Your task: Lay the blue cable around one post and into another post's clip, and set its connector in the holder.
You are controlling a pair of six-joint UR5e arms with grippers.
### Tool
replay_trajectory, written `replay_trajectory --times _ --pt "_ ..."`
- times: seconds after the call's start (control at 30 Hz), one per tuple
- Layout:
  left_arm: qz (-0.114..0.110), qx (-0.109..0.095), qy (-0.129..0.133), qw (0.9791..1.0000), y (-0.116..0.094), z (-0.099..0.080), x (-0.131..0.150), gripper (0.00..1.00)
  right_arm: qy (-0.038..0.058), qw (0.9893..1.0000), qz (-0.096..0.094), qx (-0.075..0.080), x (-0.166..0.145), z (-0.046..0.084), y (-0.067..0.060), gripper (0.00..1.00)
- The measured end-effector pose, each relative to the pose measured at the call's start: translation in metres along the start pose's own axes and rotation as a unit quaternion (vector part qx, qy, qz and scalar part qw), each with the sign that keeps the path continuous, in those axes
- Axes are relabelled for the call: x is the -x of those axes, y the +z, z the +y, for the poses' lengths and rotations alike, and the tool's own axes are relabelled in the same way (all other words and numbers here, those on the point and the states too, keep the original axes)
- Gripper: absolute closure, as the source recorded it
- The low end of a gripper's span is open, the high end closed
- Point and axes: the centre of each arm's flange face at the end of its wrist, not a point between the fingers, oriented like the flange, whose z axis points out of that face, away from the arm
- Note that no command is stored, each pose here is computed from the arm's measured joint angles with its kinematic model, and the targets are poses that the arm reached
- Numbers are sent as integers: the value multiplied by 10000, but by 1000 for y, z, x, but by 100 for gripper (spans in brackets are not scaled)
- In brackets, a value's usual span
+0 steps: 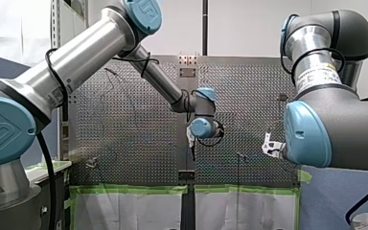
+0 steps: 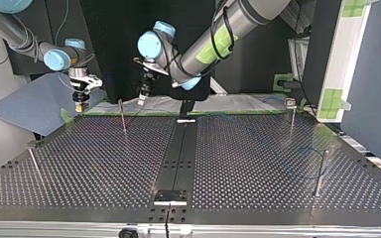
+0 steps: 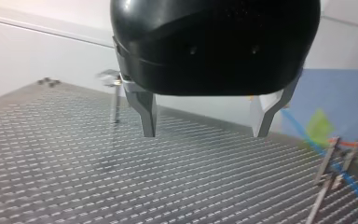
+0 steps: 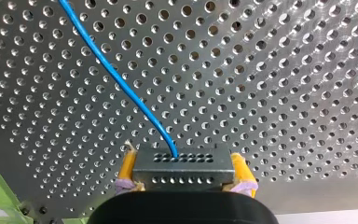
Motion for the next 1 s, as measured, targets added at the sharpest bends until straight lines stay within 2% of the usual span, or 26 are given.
replay_trajectory --times 0.13,0.23,0.5,0.73,1.0 --pt "-179 174 -116 9996 -10 8 17 0 4 10000 -5 -6 0 0 0 75" --pt "-280 229 -234 9991 -15 14 28 0 8 10000 -8 -8 0 0 0 75" --pt "-414 268 -394 9980 -35 25 52 0 14 10000 -15 -40 0 -1 0 75" --pt "-621 248 -640 9957 -51 33 72 0 17 10000 -16 -53 1 -2 0 75" --pt "-649 242 -723 9950 -78 39 88 0 16 10000 -15 -76 0 -3 0 75"
